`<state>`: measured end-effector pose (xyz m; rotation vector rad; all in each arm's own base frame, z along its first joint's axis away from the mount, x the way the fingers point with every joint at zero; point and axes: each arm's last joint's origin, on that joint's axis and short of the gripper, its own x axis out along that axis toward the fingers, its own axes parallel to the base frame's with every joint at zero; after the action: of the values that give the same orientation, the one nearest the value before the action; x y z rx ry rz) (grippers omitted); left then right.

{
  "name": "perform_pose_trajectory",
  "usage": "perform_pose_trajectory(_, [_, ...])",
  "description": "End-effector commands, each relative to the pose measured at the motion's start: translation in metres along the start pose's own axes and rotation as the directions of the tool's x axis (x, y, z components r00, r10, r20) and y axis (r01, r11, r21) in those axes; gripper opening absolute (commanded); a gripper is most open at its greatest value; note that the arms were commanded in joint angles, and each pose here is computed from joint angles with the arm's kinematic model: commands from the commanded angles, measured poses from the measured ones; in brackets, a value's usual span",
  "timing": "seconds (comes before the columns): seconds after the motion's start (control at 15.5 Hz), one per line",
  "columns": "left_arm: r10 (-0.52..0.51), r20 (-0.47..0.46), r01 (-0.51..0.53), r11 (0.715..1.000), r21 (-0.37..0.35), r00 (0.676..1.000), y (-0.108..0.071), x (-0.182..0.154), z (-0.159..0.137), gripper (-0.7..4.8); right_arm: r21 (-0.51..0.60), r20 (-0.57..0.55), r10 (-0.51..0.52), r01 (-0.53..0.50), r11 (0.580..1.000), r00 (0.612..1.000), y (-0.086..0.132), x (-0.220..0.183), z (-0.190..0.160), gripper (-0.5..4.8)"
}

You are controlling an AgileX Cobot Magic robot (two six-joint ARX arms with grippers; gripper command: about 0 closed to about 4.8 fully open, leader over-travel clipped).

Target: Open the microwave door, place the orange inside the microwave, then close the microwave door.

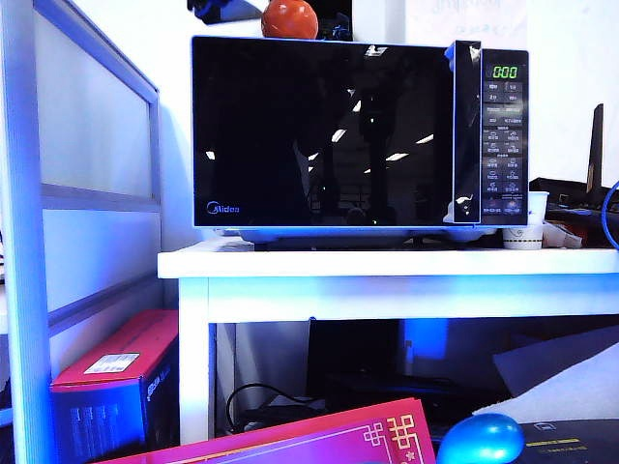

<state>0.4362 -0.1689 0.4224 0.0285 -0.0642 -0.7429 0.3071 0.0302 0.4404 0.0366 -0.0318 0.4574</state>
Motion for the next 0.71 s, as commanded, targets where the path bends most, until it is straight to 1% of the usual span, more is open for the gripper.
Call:
perform_pose_trajectory(0.06, [-0.007, 0.049, 0.007, 1.0, 0.005, 0.999, 0.0, 0.004, 0.001, 4.79, -0.012, 0.029, 0.005, -0.004, 1.0, 1.0, 0.002, -0.002, 0.005, -0.01])
perform_pose_trajectory(0.19, [-0.008, 0.052, 0.008, 1.0, 0.003, 0.999, 0.002, 0.009, -0.005, 4.79, -0.012, 0.029, 0.006, -0.005, 1.0, 1.0, 0.002, -0.001, 0.005, -0.01])
perform_pose_trajectory(0.32, [-0.012, 0.054, 0.012, 1.0, 0.004, 0.998, -0.002, 0.014, -0.01, 4.79, -0.012, 0.029, 0.012, -0.011, 1.0, 1.0, 0.004, -0.001, 0.005, -0.01])
perform_pose_trajectory(0.45, [-0.015, 0.081, 0.013, 1.0, 0.014, 0.997, -0.003, 0.018, -0.012, 4.79, -0.012, 0.028, 0.013, -0.013, 1.0, 1.0, 0.004, -0.001, 0.005, -0.01])
perform_pose_trajectory(0.58, [0.017, 0.094, -0.019, 1.0, 0.015, 0.995, -0.004, 0.022, -0.015, 4.79, -0.012, 0.028, 0.015, -0.014, 1.0, 0.999, 0.005, 0.0, 0.005, -0.01])
perform_pose_trajectory(0.71, [0.017, 0.098, -0.018, 1.0, 0.013, 0.995, -0.003, 0.025, -0.019, 4.79, -0.012, 0.028, 0.015, -0.014, 1.0, 0.999, 0.005, 0.0, 0.005, -0.01])
